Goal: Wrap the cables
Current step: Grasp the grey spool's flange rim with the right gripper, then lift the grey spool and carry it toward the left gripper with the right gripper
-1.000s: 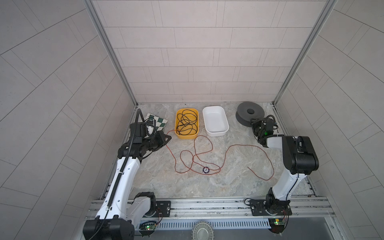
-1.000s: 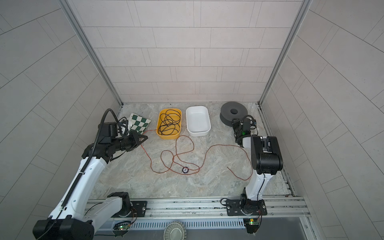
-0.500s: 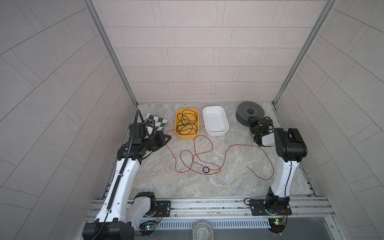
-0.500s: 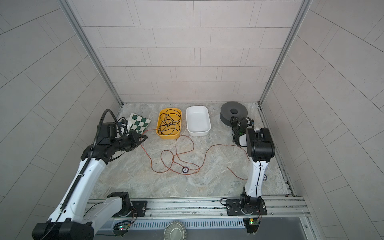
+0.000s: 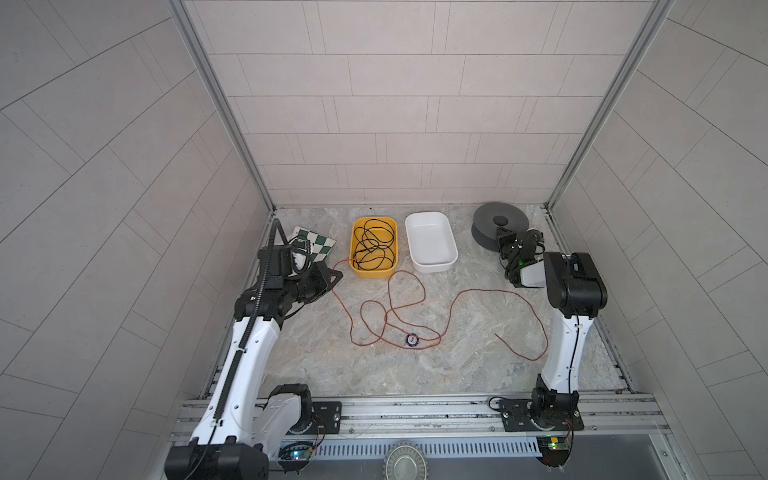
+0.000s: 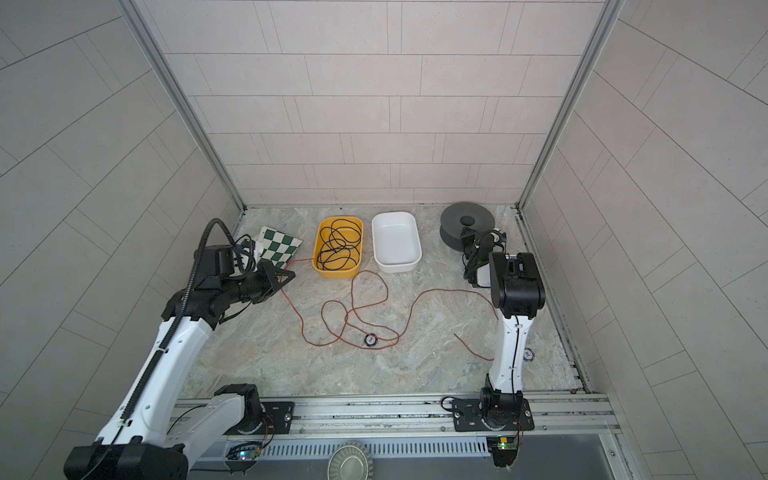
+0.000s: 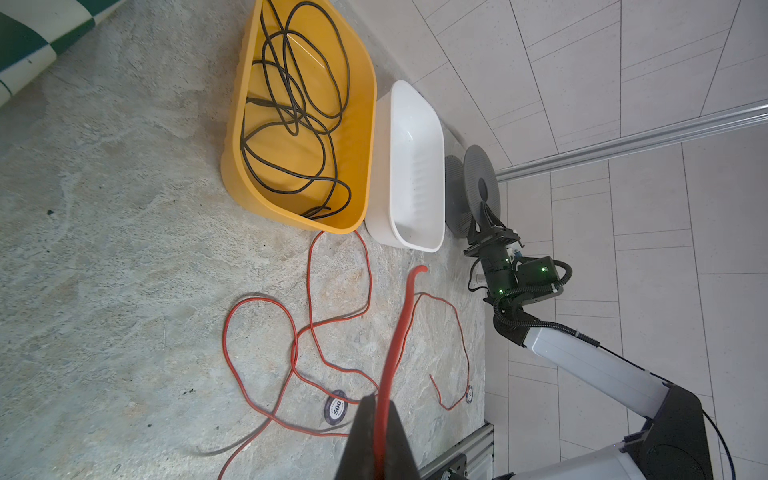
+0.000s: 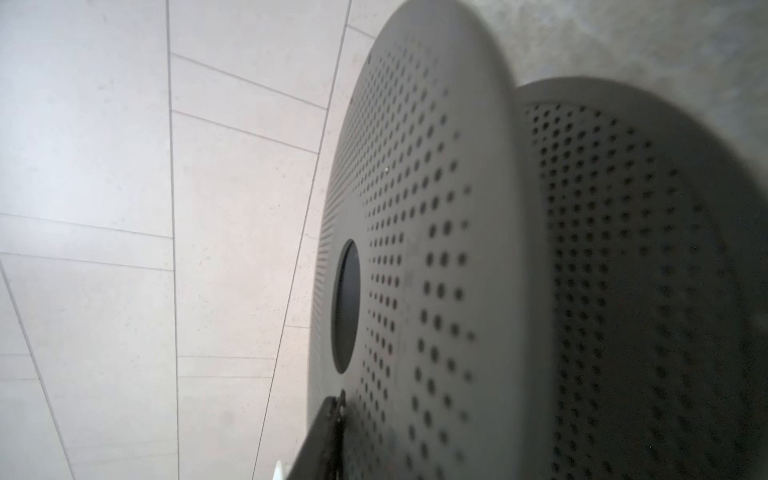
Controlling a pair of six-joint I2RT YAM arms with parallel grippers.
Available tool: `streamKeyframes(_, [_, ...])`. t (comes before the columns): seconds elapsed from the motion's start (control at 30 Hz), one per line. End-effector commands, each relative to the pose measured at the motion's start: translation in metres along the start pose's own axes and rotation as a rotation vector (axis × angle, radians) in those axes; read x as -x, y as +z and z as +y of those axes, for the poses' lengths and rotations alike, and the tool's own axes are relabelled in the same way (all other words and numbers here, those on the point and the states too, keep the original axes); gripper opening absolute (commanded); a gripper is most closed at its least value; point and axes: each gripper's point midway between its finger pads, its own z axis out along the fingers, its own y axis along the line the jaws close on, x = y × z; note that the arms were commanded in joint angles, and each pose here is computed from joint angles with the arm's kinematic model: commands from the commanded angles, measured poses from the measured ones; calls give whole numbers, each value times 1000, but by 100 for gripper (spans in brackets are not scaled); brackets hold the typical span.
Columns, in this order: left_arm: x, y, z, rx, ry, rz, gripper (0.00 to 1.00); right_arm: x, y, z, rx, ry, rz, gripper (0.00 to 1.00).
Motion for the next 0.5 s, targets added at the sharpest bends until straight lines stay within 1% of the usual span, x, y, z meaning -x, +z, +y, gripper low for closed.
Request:
streamKeyframes(0.0, [1, 0, 0, -9, 10, -10, 0, -8, -2, -13, -61, -19, 31, 13])
streamKeyframes(0.1, [1, 0, 0, -8, 14, -11, 0, -5, -9, -3, -66, -44, 32, 0])
streamKeyframes(0.2, [0, 1, 2, -4, 20, -5, 0, -2, -17, 13, -59, -75, 39, 0])
streamKeyframes(0.27, [-2, 2, 4, -2, 32, -1, 0, -2, -25, 29, -80, -153, 63, 0])
streamKeyframes(0.4, [-2, 4, 9, 15, 69, -4, 0, -8, -49, 77, -104, -358, 122, 0])
streamKeyframes(0.47, [-1, 5, 5, -4, 65, -4, 0, -8, -63, 93, -111, -419, 136, 0])
